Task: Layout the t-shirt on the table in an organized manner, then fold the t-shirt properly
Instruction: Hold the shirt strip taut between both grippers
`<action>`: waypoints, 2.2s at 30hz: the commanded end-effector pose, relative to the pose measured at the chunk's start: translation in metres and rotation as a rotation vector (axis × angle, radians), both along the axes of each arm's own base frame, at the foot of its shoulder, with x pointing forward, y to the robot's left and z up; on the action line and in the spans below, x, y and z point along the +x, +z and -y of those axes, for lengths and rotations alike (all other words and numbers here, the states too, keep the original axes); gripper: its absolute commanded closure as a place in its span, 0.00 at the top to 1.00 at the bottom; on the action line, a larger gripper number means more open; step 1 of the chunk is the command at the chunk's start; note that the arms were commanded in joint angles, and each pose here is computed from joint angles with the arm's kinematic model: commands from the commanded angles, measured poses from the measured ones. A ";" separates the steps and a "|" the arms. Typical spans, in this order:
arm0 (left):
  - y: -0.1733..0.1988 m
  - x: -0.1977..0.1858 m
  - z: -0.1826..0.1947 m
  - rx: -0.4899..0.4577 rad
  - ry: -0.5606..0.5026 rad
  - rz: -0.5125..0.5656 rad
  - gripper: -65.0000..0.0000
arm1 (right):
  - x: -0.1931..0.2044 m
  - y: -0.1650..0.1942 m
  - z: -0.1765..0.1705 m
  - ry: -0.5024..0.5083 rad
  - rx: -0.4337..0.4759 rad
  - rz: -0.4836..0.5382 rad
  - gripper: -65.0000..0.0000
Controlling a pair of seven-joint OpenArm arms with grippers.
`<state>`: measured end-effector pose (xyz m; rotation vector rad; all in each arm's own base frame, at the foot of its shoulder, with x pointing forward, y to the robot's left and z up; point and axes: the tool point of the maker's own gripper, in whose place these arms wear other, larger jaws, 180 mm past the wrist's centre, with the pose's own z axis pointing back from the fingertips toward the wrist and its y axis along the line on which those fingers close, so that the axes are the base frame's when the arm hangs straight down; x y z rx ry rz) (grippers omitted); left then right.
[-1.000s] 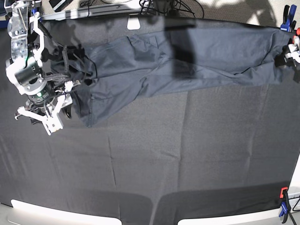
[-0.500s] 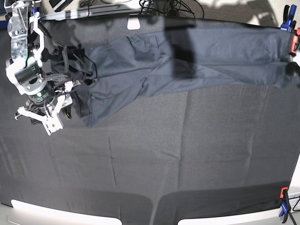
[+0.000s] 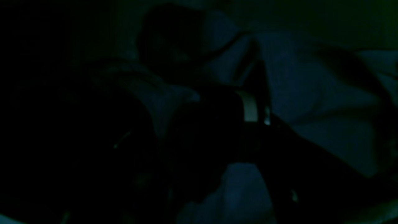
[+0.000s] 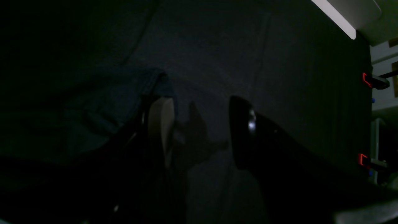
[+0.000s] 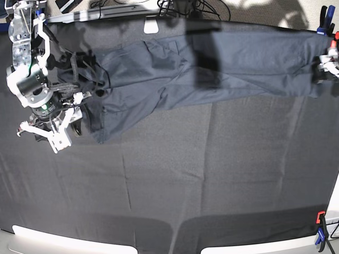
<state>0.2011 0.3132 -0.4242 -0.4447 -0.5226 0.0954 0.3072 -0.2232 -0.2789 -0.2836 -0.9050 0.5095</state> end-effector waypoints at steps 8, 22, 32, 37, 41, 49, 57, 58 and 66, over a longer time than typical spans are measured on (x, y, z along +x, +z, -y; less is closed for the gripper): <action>0.007 -0.014 0.019 -0.113 -0.068 -0.069 0.31 | 0.007 0.015 0.000 0.013 -0.003 0.055 0.43; 0.061 0.034 -0.052 0.095 -0.017 0.134 0.00 | 0.008 0.016 -0.001 0.017 0.000 0.064 0.43; 0.066 0.051 -0.086 0.297 0.030 0.206 0.00 | 0.011 0.022 -0.004 0.035 0.006 0.102 0.43; 0.063 0.048 -0.084 0.278 0.035 0.174 0.00 | 0.011 0.021 -0.003 0.032 0.004 0.097 0.43; 0.055 0.037 -0.083 0.278 0.011 0.105 0.21 | 0.011 0.021 -0.003 0.032 0.004 0.097 0.43; 0.037 0.031 -0.073 0.285 0.009 0.089 0.45 | 0.010 0.020 -0.003 0.030 0.003 0.094 0.43; 0.004 0.010 -0.044 0.254 -0.058 0.007 0.45 | 0.010 0.020 -0.003 0.030 0.003 0.093 0.43; 0.004 0.008 -0.037 0.212 -0.057 -0.008 0.45 | 0.010 0.020 -0.003 0.030 0.003 0.093 0.43; 0.022 0.007 -0.011 -0.001 -0.062 -0.016 0.14 | 0.011 0.021 -0.003 0.031 0.004 0.094 0.43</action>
